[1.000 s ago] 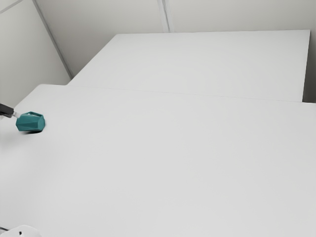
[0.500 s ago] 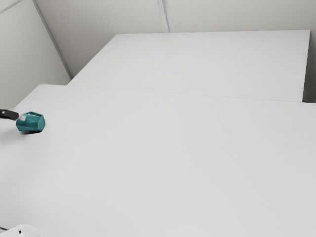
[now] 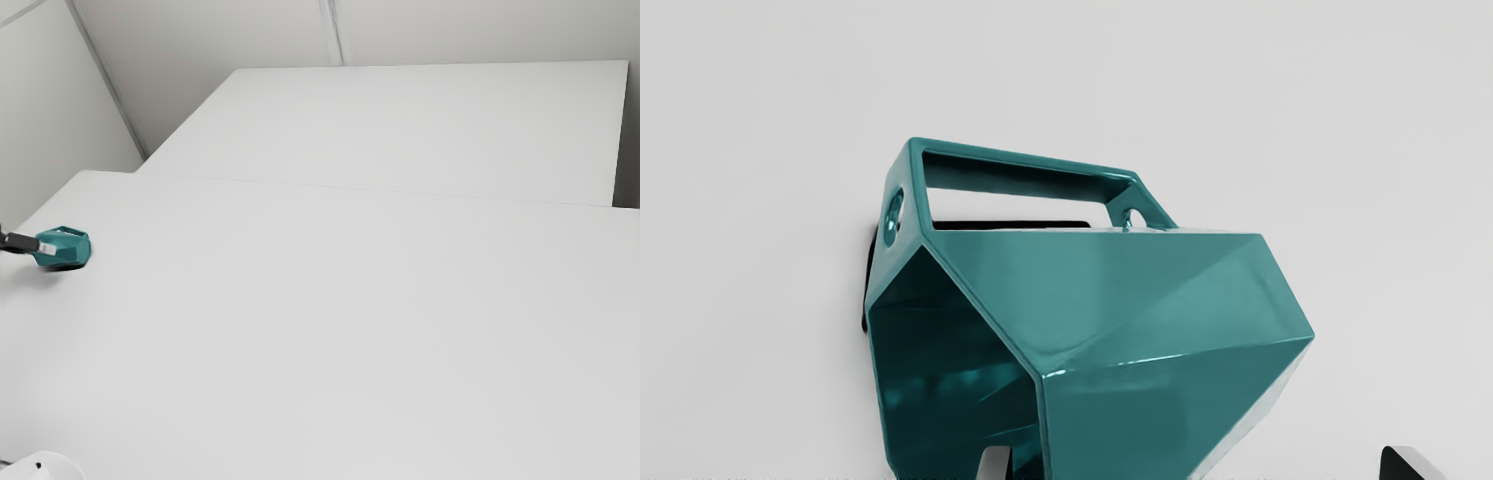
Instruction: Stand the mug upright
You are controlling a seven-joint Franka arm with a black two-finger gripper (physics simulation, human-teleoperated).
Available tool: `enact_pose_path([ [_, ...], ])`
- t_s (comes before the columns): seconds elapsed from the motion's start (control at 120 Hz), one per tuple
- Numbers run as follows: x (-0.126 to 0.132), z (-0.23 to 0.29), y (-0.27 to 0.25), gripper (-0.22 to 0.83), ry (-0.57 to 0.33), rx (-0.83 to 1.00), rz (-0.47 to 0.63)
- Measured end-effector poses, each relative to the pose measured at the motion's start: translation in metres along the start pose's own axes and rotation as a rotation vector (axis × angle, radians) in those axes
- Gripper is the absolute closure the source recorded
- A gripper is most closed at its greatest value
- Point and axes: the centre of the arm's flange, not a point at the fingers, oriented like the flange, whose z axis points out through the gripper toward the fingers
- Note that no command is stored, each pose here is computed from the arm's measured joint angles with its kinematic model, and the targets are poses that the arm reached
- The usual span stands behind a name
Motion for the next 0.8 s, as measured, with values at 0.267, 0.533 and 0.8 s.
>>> enact_pose_path([
  [0.267, 0.002, -0.005, 0.006, 0.1, 0.018, -0.053, 0.014],
  [0.533, 0.008, -0.004, 0.01, 0.51, 0.03, -0.066, 0.034],
  [0.8, 0.018, -0.001, 0.017, 0.72, 0.044, -0.086, 0.058],
])
